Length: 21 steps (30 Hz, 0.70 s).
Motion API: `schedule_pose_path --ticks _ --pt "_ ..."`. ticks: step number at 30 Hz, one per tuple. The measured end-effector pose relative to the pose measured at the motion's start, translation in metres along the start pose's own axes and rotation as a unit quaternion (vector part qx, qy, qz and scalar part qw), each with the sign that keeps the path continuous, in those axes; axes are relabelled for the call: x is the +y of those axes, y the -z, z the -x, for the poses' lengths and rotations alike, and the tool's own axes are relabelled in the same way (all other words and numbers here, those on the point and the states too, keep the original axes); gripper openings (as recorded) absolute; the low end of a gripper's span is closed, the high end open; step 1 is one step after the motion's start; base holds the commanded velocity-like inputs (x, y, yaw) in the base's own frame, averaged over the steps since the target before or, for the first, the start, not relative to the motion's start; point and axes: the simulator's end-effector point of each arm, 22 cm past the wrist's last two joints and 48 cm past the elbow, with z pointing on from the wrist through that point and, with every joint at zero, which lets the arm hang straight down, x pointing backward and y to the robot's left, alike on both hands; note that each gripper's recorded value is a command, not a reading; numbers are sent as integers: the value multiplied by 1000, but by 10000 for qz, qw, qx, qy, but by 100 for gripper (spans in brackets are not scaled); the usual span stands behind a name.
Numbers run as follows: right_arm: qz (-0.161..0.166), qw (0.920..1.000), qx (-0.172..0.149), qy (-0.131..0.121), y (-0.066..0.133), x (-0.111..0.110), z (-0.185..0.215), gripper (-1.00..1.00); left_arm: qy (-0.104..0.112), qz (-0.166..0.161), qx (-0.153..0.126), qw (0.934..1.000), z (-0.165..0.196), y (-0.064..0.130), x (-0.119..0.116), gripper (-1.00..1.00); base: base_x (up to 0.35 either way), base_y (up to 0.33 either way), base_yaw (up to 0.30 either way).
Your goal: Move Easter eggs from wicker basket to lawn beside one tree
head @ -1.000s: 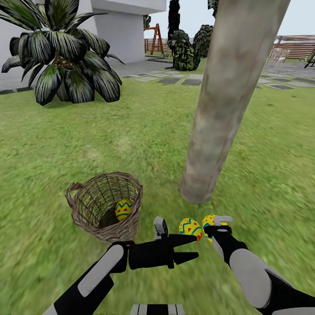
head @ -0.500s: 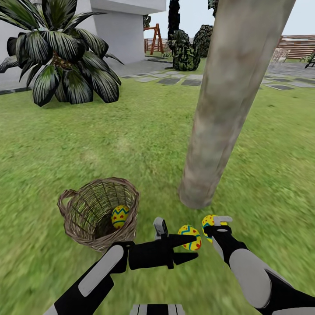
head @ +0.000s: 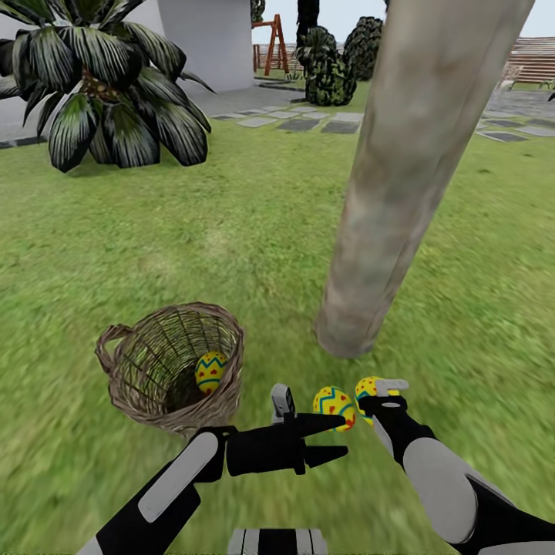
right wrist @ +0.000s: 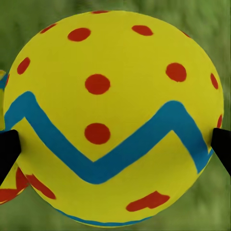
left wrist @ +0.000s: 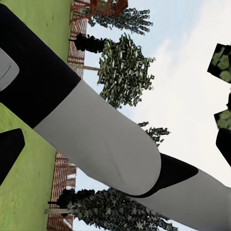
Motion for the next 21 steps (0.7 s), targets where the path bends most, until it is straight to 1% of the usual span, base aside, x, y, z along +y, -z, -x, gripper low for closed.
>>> schedule_pose_path --ticks 5,10,13,17,21 --pt "0 10000 88 27 -7 2 -11 -100 101 7 -19 9999 2 1 8 100 0 0 0" --pt "-10 10000 84 28 -7 1 -10 -100 107 -1 -22 9999 2 2 8 100 0 0 0" --pt "-7 10000 82 26 -7 1 -10 -100 112 -63 -16 9999 1 -4 5 100 142 -113 0" --pt "-3 10000 83 27 -7 2 -10 -100 95 -94 -106 9999 5 -8 4 100 185 -131 0" --pt "-2 10000 88 27 -7 2 -11 -100 214 0 -175 9996 8 -5 16 100 15 -10 0"
